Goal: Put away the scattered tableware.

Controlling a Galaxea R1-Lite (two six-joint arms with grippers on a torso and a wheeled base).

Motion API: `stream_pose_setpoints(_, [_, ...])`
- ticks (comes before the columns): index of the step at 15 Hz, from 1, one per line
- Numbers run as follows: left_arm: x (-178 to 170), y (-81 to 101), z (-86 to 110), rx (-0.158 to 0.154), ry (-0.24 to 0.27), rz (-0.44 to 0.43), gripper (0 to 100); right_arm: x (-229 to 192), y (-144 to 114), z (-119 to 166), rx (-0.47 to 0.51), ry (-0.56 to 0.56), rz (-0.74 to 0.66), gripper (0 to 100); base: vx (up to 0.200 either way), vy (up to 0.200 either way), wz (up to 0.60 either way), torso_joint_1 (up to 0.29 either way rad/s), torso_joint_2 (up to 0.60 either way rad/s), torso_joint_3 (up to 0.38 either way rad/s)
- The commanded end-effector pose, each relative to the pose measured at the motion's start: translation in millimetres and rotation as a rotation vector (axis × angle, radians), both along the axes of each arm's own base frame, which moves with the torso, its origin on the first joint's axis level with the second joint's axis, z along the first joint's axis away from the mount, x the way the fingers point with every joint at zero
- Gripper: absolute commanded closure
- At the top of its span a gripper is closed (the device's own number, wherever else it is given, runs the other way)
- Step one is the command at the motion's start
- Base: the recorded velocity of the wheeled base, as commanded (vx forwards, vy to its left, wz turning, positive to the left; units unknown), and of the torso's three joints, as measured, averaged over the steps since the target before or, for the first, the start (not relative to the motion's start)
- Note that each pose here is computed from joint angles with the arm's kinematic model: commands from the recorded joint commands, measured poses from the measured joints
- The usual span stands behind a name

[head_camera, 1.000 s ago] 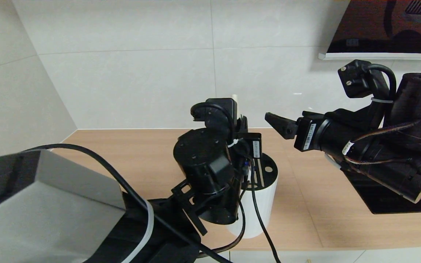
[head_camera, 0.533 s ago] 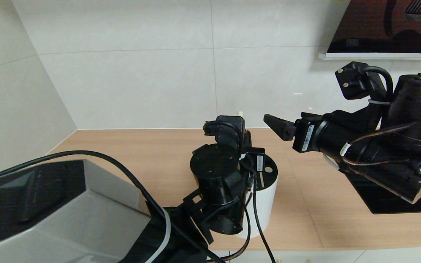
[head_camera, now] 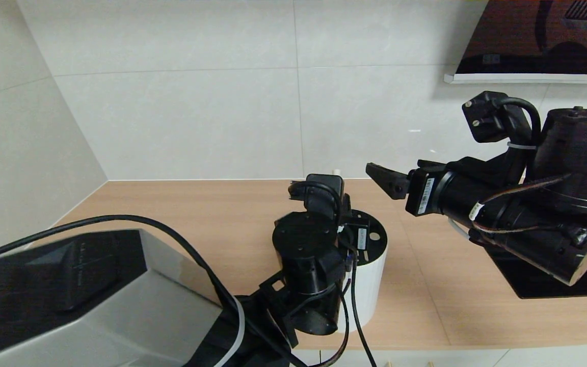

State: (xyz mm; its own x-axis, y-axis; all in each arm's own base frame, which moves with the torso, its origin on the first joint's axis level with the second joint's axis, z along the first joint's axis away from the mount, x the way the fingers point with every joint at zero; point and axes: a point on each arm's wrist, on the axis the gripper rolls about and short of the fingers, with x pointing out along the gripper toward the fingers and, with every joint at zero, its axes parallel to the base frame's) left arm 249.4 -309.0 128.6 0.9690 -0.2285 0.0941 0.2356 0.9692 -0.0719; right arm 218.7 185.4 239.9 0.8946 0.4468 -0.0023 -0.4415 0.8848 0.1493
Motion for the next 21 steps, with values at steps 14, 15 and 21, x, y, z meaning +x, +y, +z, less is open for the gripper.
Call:
stream_pose_setpoints(14, [-1.6, 1.6, -4.3, 0.009, 0.005, -0.013, 0, 0.1, 0.3, -0.3, -0.001, 0.001, 0.002, 0, 0.000, 0.000, 0.00, 0.000, 0.00, 0.000])
stream_pose_setpoints(15, [-4.3, 6.2, 4.3, -0.014, -0.012, -0.010, 0, -0.2, -0.5, 0.6, 0.001, -0.002, -0.001, 0, 0.000, 0.000, 0.00, 0.000, 0.00, 0.000])
stream_pose_setpoints(21, [-45.9, 100.5, 100.1, -0.130, -0.164, -0.071, 0, -9.4, -17.6, 18.0, 0.043, -0.049, -0.032, 0, 0.000, 0.000, 0.00, 0.000, 0.00, 0.000])
